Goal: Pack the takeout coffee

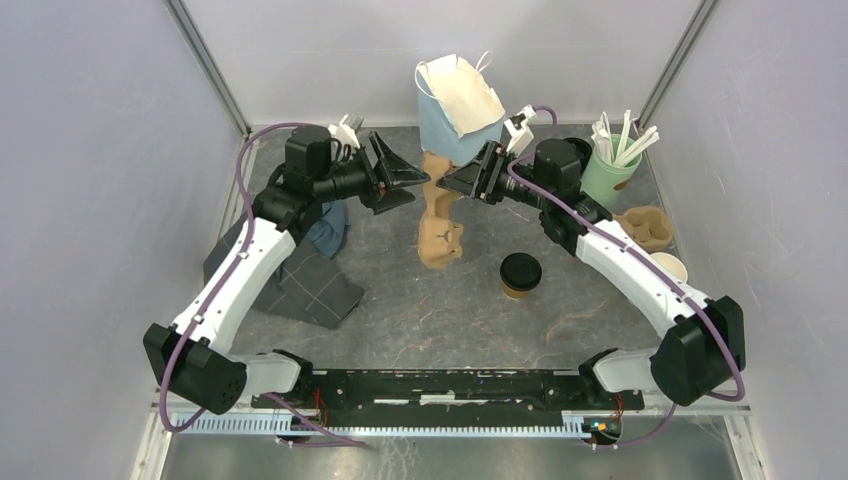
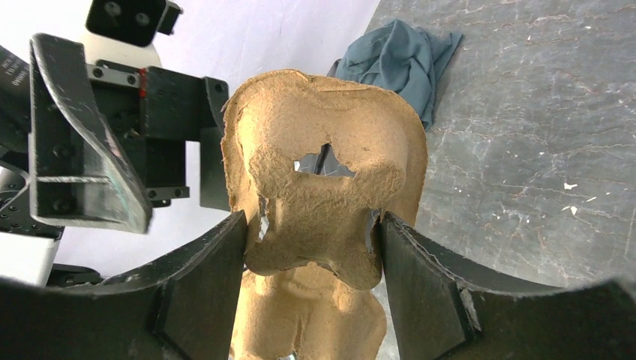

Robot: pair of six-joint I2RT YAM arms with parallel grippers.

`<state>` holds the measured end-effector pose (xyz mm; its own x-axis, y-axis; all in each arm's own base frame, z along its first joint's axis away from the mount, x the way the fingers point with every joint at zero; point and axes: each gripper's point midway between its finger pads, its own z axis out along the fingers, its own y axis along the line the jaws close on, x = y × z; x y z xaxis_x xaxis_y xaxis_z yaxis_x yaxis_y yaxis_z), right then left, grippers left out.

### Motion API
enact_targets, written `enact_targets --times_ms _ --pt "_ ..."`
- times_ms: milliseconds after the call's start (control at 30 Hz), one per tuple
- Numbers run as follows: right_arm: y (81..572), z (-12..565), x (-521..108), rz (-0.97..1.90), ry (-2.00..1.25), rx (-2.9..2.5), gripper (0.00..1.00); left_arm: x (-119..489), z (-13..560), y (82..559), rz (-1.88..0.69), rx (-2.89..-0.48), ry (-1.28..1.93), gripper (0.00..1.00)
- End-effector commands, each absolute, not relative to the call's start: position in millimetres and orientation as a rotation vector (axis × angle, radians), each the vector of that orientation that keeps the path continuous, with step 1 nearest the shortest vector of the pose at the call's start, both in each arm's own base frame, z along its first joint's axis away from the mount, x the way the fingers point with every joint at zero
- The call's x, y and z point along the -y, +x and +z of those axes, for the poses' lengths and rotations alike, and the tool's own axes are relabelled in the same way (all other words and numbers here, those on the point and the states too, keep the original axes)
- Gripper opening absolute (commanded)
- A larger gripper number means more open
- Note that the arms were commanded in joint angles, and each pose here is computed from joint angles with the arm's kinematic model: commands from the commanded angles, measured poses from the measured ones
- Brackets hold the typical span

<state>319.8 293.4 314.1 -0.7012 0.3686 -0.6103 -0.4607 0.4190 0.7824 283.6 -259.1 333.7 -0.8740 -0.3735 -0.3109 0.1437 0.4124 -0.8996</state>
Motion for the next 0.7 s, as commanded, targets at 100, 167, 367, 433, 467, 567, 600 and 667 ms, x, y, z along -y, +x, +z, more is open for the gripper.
enact_targets --times_ms 100,167,367,433,467,567,600,667 --pt "312 340 -296 1.378 -0.264 -1.822 0.68 263 376 292 -1.583 -2.051 -0.234 0.70" --pt "313 337 -297 1.380 -0.260 -1.831 0.68 263 374 296 -1.558 -2.070 -0.226 0.65" --pt "318 340 -299 1.382 -0.262 -1.824 0.68 264 362 304 -1.500 -2.127 -0.230 0.50" --pt "318 340 -300 1.385 -0.264 -1.825 0.68 263 357 306 -1.476 -2.145 -0.239 0.49" --pt "319 339 -300 1.384 -0.260 -1.828 0.68 262 355 308 -1.460 -2.153 -0.248 0.47" --pt "320 339 -300 1.380 -0.254 -1.830 0.68 261 348 313 -1.420 -2.183 -0.261 0.42" --pt "320 338 -300 1.379 -0.254 -1.831 0.68 261 345 313 -1.408 -2.193 -0.261 0.41" --pt "320 338 -300 1.381 -0.254 -1.832 0.68 260 344 317 -1.388 -2.199 -0.263 0.40"
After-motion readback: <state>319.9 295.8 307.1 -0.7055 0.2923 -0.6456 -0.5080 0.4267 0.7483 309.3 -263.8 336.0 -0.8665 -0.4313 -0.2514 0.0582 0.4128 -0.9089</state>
